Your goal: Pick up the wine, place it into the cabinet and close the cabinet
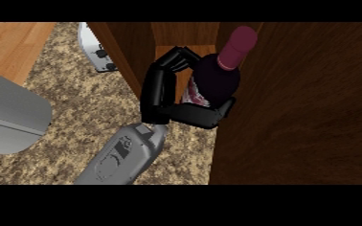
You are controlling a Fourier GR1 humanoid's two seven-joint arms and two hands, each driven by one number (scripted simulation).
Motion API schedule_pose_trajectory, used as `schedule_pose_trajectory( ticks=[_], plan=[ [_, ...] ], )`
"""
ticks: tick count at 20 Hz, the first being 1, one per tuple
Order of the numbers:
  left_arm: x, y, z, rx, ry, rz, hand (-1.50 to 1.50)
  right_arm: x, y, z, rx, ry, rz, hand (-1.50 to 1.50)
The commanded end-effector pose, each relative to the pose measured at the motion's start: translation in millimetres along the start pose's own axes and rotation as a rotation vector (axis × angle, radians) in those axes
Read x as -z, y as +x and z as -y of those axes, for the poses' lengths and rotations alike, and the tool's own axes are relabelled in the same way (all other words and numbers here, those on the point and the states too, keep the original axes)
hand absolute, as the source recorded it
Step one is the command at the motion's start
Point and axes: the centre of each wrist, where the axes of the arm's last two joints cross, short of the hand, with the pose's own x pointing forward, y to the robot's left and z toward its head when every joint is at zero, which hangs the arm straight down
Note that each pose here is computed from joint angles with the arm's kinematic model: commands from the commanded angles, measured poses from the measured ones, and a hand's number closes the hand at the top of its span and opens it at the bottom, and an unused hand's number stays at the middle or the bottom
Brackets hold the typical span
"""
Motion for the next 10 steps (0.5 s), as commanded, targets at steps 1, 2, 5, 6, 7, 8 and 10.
schedule_pose_trajectory(
  ticks=[1,2,5,6,7,8,10],
  plan=[
    [-2,-17,-13,-0.029,0.031,0.001,1.5,-15,21,0,0.033,0.018,0.051,-1.5],
    [8,-17,-12,-0.041,0.035,0.006,1.5,-5,16,5,0.015,0.024,0.051,-1.5],
    [-10,-36,1,0.008,0.053,0.007,1.5,-17,21,3,0.014,0.013,0.039,-1.5],
    [-1,-37,-3,0.009,0.032,-0.014,1.5,-8,19,-2,0.032,0.018,0.063,-1.5],
    [-8,-32,11,0.037,0.041,-0.022,1.5,-20,23,-6,0.043,0.019,0.049,-1.5],
    [-11,-46,-12,0.029,0.05,0.0,1.5,-21,18,-6,0.026,0.012,0.055,-1.5],
    [-13,-51,-24,0.108,0.026,-0.025,1.5,-13,22,7,0.015,-0.018,0.06,-1.5]
  ],
)
